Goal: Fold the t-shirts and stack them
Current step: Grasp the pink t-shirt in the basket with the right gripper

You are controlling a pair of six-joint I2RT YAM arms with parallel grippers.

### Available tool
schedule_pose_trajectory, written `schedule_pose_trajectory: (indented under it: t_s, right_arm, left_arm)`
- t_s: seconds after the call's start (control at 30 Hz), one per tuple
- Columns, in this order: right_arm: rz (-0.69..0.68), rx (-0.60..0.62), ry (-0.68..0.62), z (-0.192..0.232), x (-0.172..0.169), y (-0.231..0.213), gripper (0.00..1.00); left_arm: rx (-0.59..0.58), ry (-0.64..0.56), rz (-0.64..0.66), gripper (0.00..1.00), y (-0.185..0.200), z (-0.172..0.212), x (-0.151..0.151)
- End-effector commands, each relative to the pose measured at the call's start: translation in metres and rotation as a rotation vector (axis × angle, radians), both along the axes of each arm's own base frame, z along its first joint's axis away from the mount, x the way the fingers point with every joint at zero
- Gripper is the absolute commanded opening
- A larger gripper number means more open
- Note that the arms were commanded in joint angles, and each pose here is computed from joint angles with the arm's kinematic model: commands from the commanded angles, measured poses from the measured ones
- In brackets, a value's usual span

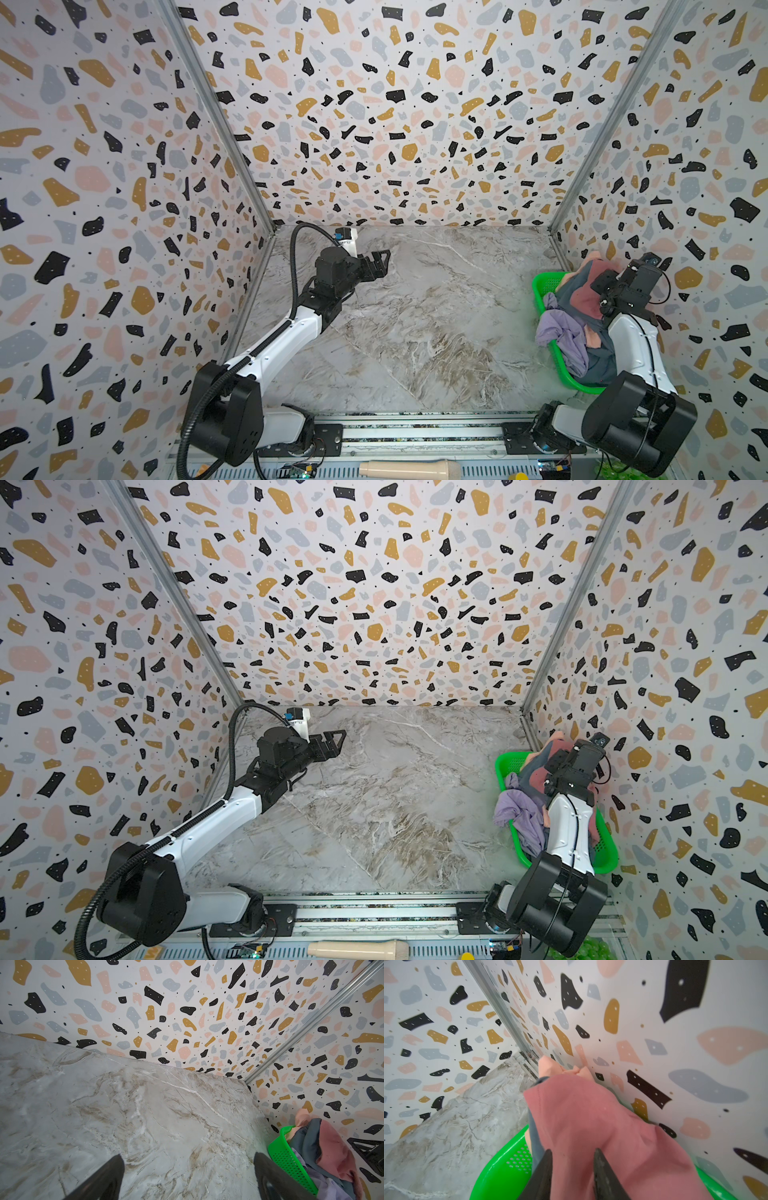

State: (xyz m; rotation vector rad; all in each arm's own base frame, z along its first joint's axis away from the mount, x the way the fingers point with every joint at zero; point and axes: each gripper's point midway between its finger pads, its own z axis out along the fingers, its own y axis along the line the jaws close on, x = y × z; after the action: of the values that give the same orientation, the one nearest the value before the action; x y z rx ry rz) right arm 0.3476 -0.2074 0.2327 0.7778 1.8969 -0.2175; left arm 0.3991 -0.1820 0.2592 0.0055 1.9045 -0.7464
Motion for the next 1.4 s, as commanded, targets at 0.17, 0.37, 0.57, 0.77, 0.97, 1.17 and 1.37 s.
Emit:
schedule_pose_trajectory:
  t_s: [0.17, 0.37, 0.57, 0.77, 0.97, 1.17, 1.37]
  right_arm:
    - [0.018, 0.017, 0.042, -0.008, 0.003, 0.001, 0.13]
    - [-0.089, -0.03, 0.102, -0.009, -0.009, -0.018, 0.52]
    - [0.012, 0.025, 0.159, -0.041, 0.006, -0.01, 0.61]
    - [0.007, 0.037, 0.153, -0.045, 0.006, -0.01, 0.24]
    - [-0.018, -0.033, 0.04, 0.013, -0.003, -0.009, 0.0]
    - [0.027, -0.07, -0.045, 0.066, -0.002, 0.0, 0.0]
    - [0.102, -0.102, -0.165, 0.126, -0.002, 0.019, 0.0]
  left_arm:
    - [-0.005, -0.052, 0.002, 0.97, 0.0, 0.016, 0.004]
    - [-0.004, -0.051, 0.005, 0.97, 0.001, 0.015, 0.004]
    - [-0.006, -0.048, 0.002, 0.97, 0.0, 0.015, 0.005]
    - [-0.001, -0.047, 0.01, 0.97, 0.001, 0.014, 0.005]
    - [0.003, -0.04, 0.017, 0.97, 0.002, 0.012, 0.006]
    - [-0.001, -0.041, 0.01, 0.97, 0.0, 0.013, 0.007]
    - [0.008, -0.061, -0.004, 0.97, -0.002, 0.019, 0.007]
